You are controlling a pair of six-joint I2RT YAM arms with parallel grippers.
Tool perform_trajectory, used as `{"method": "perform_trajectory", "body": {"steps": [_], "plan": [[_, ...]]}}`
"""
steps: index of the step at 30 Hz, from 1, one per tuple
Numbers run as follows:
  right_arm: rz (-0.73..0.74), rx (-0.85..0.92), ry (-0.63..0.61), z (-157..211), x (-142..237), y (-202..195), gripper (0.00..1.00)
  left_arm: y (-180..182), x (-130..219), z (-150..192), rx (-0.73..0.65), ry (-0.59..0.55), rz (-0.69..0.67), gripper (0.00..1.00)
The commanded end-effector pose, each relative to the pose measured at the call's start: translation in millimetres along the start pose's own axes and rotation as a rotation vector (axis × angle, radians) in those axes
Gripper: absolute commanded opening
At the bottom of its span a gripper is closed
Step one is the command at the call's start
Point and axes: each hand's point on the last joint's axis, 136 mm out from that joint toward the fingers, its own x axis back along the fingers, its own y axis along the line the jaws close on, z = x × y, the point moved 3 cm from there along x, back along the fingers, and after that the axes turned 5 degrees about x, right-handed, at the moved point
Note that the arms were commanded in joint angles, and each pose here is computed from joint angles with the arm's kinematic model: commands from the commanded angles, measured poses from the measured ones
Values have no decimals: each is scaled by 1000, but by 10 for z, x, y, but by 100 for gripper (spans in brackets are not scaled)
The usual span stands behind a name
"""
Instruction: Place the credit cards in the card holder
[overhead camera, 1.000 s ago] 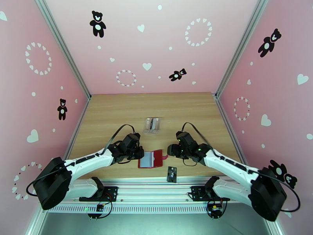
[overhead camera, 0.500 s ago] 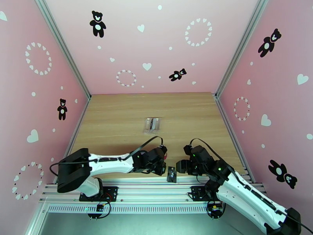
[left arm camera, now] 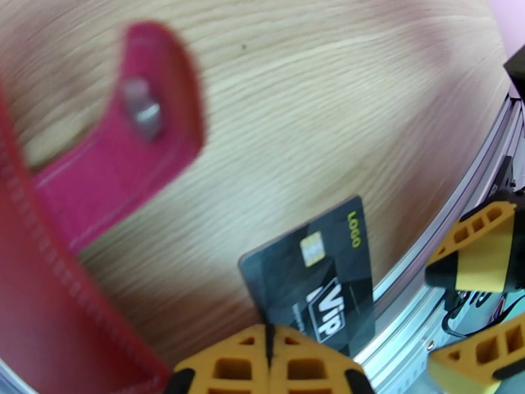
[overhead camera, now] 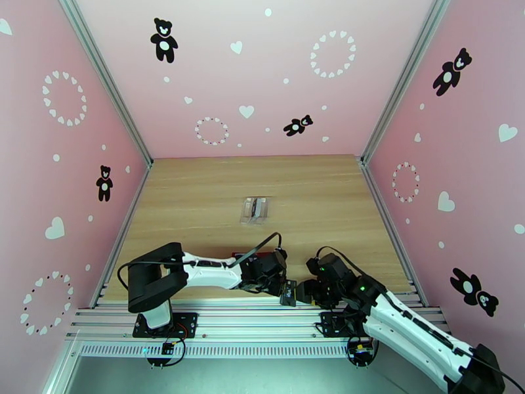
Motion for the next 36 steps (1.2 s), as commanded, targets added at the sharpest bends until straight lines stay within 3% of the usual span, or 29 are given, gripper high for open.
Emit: {"method": "perform_trajectory", "body": {"steps": [1, 14, 36], "plan": [[-17, -35, 35, 51, -106, -32, 58, -18, -50, 2, 8, 0, -4, 0], [18, -25, 47, 51, -272, -32, 50, 63, -67, 45, 20, 4, -20, 0], [-55, -28, 43, -3, -425, 145, 48, 100, -119, 64, 20, 16, -36, 0]]}}
